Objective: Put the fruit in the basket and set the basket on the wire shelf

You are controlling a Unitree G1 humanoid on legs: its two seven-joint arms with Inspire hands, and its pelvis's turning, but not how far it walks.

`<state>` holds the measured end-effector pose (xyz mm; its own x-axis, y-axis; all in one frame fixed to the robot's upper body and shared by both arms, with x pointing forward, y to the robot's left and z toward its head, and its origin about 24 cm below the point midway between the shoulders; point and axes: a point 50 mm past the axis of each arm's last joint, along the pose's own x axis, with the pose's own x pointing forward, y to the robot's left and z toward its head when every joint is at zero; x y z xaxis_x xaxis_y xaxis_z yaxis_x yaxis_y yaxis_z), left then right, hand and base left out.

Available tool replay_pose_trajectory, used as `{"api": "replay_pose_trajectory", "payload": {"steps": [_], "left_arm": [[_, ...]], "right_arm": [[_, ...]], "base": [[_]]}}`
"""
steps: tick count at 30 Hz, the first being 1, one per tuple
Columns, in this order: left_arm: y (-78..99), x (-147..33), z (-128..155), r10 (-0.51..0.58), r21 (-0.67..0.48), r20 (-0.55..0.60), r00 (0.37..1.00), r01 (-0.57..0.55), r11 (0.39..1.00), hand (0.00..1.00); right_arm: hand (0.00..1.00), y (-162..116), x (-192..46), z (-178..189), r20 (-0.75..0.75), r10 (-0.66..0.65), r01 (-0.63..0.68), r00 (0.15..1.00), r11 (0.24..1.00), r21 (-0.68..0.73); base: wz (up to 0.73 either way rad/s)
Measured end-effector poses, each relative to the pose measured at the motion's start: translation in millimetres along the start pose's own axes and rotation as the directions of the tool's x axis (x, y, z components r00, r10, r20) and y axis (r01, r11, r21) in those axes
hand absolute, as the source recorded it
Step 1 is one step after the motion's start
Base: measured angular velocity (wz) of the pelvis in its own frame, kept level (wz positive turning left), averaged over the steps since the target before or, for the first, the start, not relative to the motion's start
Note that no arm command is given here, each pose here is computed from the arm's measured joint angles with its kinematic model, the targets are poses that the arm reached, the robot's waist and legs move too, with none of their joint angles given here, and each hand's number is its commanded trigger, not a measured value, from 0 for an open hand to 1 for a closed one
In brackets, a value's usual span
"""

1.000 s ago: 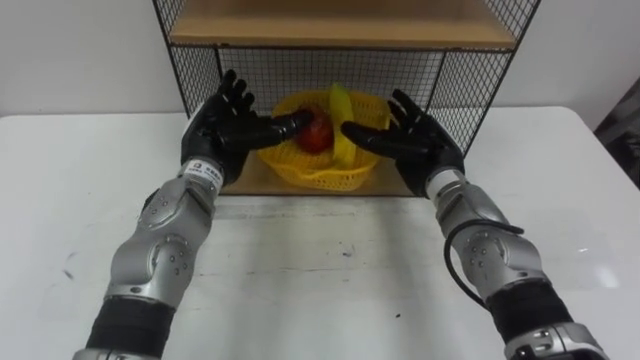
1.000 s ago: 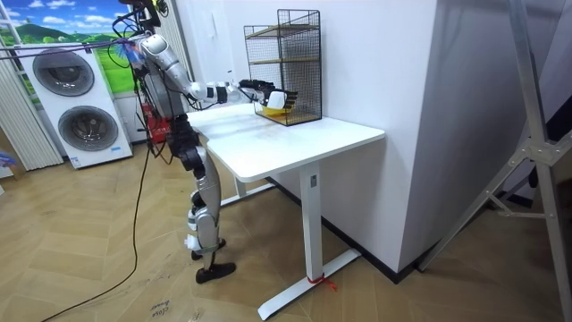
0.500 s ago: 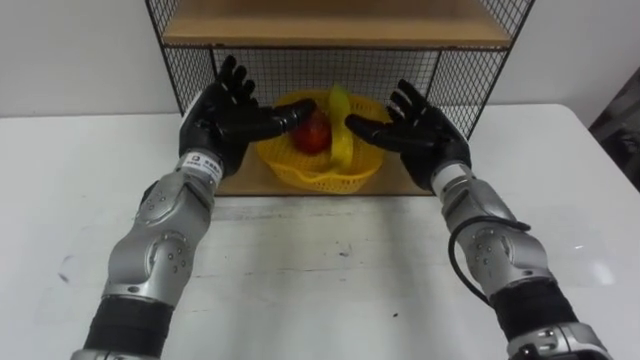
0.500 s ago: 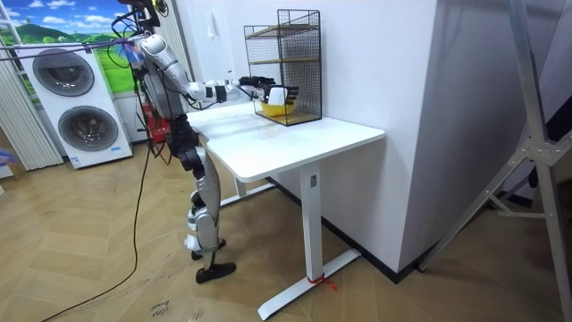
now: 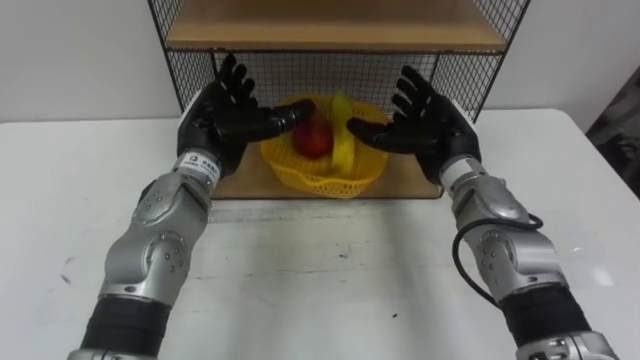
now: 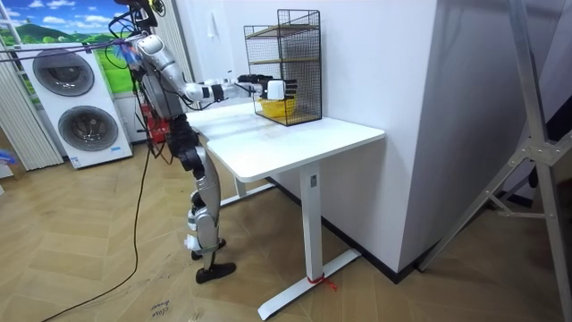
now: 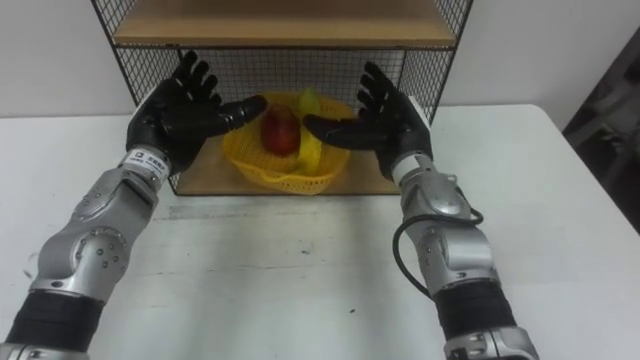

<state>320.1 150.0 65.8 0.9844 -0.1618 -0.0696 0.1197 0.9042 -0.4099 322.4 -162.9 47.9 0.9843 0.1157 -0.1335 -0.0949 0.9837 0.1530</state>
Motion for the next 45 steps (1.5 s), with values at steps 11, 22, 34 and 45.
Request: {"api": "replay_pose_trajectory", "payload": {"steps": [11,22,34,45], "left_arm": [[-2.2,-1.8,7,-0.01,0.015,0.045,0.999,0.009,1.0,0.0],[4.2,-20.9,6,0.015,0.197,0.078,0.997,-0.031,0.98,0.0],[23.6,-51.5,4,0.077,0.277,0.108,0.991,-0.104,0.955,0.0],[31.9,-85.0,-10,0.062,0.302,0.067,0.996,-0.079,0.95,0.0]], "right_arm": [[0.0,0,-6,4,0.034,-0.008,0.01,0.999,0.998,-0.057],[0.0,-5,-29,4,0.078,-0.005,0.01,0.997,0.998,-0.062],[0.0,-25,-57,6,0.124,-0.055,0.065,0.991,0.994,-0.085],[0.0,-29,-87,15,0.192,-0.061,0.086,0.98,0.989,-0.123]], "base": [[-0.01],[-0.02],[0.01],[0.0]]}}
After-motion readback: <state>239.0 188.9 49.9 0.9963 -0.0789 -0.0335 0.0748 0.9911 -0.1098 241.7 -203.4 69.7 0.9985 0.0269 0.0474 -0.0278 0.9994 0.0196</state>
